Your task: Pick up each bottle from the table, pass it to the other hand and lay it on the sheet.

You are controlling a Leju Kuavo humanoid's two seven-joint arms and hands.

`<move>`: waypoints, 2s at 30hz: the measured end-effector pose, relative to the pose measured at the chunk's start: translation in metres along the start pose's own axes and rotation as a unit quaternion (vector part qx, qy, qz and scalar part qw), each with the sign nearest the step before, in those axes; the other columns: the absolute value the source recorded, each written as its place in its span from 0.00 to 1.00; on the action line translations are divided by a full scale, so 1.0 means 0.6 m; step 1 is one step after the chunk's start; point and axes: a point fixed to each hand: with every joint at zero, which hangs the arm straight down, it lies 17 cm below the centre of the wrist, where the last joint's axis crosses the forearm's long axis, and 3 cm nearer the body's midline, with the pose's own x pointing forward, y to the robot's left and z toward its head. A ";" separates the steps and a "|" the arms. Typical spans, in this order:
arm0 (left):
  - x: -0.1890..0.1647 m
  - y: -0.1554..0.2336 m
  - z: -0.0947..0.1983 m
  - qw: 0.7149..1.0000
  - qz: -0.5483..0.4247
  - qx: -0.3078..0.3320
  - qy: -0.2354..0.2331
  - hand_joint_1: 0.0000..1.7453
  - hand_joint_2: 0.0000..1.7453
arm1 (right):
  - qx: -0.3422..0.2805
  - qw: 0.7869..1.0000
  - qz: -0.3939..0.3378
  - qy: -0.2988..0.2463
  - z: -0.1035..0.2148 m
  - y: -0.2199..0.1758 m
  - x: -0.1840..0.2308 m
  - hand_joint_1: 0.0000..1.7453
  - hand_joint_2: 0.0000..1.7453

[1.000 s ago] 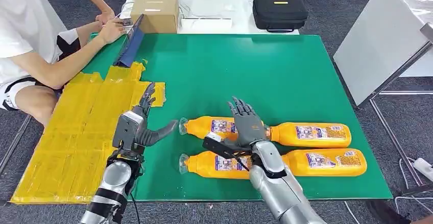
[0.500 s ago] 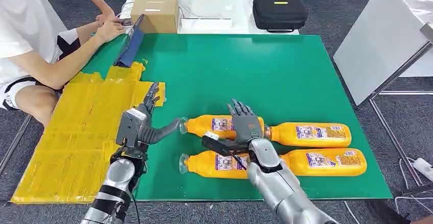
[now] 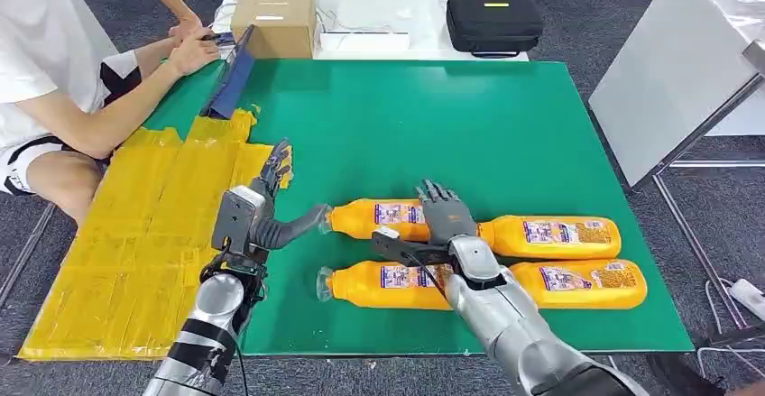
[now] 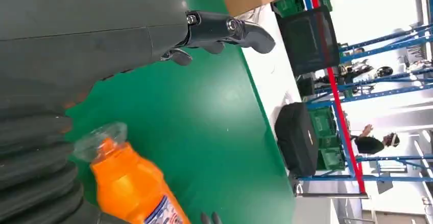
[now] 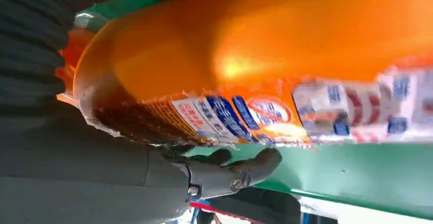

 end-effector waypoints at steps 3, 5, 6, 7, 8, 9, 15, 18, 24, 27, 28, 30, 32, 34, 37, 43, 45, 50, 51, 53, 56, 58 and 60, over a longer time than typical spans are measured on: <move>-0.001 -0.002 -0.001 1.000 0.001 -0.001 0.001 0.00 1.00 | 0.006 1.000 0.002 0.002 -0.002 0.003 -0.004 0.82 1.00; -0.002 -0.003 -0.002 1.000 0.001 -0.002 0.002 0.00 1.00 | 0.010 1.000 0.002 0.004 -0.003 0.004 -0.006 0.88 1.00; -0.002 -0.004 -0.002 1.000 0.002 -0.002 0.002 0.00 1.00 | 0.011 1.000 0.001 0.005 -0.003 0.004 -0.007 0.93 1.00; -0.002 -0.005 -0.003 1.000 0.002 -0.002 0.002 0.00 1.00 | 0.009 1.000 0.001 0.003 -0.004 0.002 -0.007 0.98 1.00; -0.002 -0.006 -0.003 1.000 0.002 -0.002 0.002 0.00 1.00 | 0.006 1.000 -0.001 0.000 -0.004 0.001 -0.005 0.99 1.00; -0.002 -0.006 -0.003 1.000 0.002 -0.003 0.001 0.00 1.00 | 0.003 1.000 -0.002 -0.003 -0.004 0.000 -0.004 1.00 1.00; -0.003 -0.010 -0.003 1.000 0.003 -0.005 0.001 0.00 1.00 | -0.024 0.999 -0.018 -0.027 -0.002 -0.010 0.009 1.00 1.00; -0.005 -0.012 -0.002 1.000 0.003 -0.008 0.002 0.00 1.00 | -0.035 0.999 -0.023 -0.031 0.001 -0.011 0.011 1.00 1.00; -0.004 -0.013 -0.003 1.000 0.003 -0.008 0.002 0.00 1.00 | -0.037 0.999 -0.025 -0.031 0.003 -0.010 0.011 1.00 1.00; -0.005 -0.013 -0.002 1.000 0.003 -0.008 0.002 0.00 1.00 | -0.049 0.998 -0.025 -0.031 0.004 -0.015 0.010 1.00 1.00; -0.005 -0.013 -0.002 1.000 0.003 -0.008 0.003 0.00 1.00 | -0.063 0.997 -0.025 -0.031 0.005 -0.022 0.011 1.00 1.00; -0.006 -0.015 -0.002 1.000 0.001 -0.010 0.003 0.00 1.00 | -0.103 0.993 -0.033 -0.038 0.010 -0.044 0.016 1.00 1.00; -0.005 -0.019 -0.003 1.000 -0.005 -0.012 0.002 0.00 1.00 | -0.159 0.985 -0.052 -0.047 0.020 -0.080 0.025 1.00 1.00; -0.001 -0.023 -0.005 1.000 -0.009 -0.015 -0.002 0.00 1.00 | -0.212 0.973 -0.075 -0.057 0.034 -0.116 0.037 1.00 1.00; 0.004 -0.023 -0.012 1.000 -0.012 -0.014 -0.007 0.00 1.00 | -0.263 0.957 -0.102 -0.075 0.058 -0.160 0.051 1.00 1.00; 0.006 -0.019 -0.013 1.000 -0.005 -0.008 -0.011 0.00 1.00 | -0.325 0.931 -0.151 -0.072 0.095 -0.213 0.033 1.00 1.00; 0.008 -0.016 -0.014 1.000 -0.002 -0.004 -0.013 0.00 1.00 | -0.345 0.921 -0.169 -0.067 0.106 -0.229 0.021 1.00 1.00; 0.017 -0.005 -0.016 1.000 0.006 0.013 -0.024 0.00 1.00 | -0.375 0.900 -0.215 -0.056 0.125 -0.251 0.000 1.00 1.00; 0.018 -0.001 -0.017 1.000 0.009 0.017 -0.025 0.00 1.00 | -0.384 0.893 -0.228 -0.057 0.131 -0.258 -0.003 1.00 1.00; 0.019 0.001 -0.018 0.999 0.012 0.019 -0.025 0.00 1.00 | -0.395 0.882 -0.252 -0.056 0.139 -0.263 -0.007 1.00 1.00; 0.021 0.001 -0.019 0.999 0.020 0.017 -0.025 0.00 1.00 | -0.401 0.871 -0.280 -0.050 0.146 -0.263 -0.011 1.00 1.00; 0.024 -0.008 -0.021 0.999 0.033 0.003 -0.025 0.00 1.00 | -0.396 0.860 -0.318 -0.044 0.146 -0.257 -0.015 1.00 1.00; 0.031 -0.023 -0.023 0.998 0.050 -0.017 -0.027 0.00 1.00 | -0.371 0.848 -0.376 -0.052 0.139 -0.244 -0.004 1.00 1.00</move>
